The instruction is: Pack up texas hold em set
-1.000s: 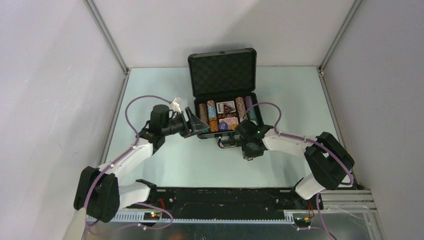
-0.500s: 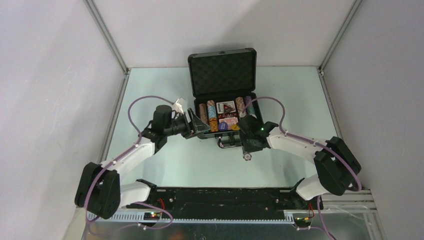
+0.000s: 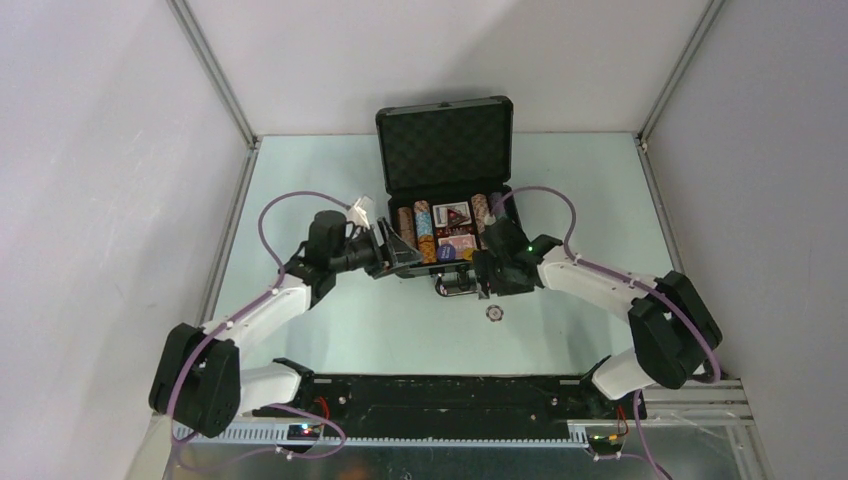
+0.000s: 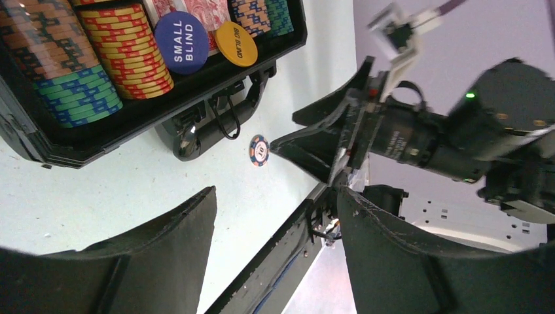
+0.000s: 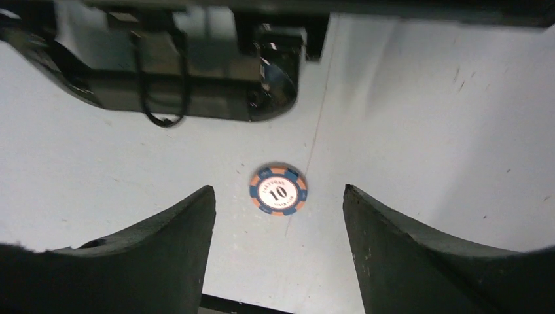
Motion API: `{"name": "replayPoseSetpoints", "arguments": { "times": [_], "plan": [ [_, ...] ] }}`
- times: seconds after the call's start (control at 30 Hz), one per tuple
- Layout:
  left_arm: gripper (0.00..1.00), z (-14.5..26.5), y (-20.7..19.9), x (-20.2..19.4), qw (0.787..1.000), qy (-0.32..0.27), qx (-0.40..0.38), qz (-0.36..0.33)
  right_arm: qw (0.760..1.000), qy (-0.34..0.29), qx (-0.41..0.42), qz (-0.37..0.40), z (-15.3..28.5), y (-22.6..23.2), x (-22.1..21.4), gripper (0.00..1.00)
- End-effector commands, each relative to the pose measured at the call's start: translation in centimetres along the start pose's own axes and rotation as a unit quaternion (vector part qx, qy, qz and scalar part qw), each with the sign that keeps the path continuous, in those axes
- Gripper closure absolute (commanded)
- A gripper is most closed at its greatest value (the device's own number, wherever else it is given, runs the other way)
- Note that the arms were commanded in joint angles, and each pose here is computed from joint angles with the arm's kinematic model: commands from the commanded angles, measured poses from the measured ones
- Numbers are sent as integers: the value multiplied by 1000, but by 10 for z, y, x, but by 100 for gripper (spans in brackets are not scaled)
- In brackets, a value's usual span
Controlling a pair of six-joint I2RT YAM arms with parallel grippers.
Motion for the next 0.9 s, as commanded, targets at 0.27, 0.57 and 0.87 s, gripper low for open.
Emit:
{"name": "replayPoseSetpoints", "arguments": {
  "times": [0.27,0.57,0.87],
  "plan": [
    [28,-11,7,-20,1000,22,1,-5,998,54,-26,-17,-36,-2,-45,25],
    [28,-12,4,-19,1000,22,-1,-6,997,67,-38,-5,-41,-1,-57,40],
    [28,-12,2,-20,1000,23,-4,-7,996,77,-48,10,-40,4,-68,49]
  ]
}}
Point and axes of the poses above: each gripper's point midway between its finger pads, its own z axis back along the fingers, its own y axis along the line the jaws close on, x = y × z, the point moved 3 cm from there along z, back along the fingers, and after that the axes turned 1 degree about z, right-handed, at the moved point
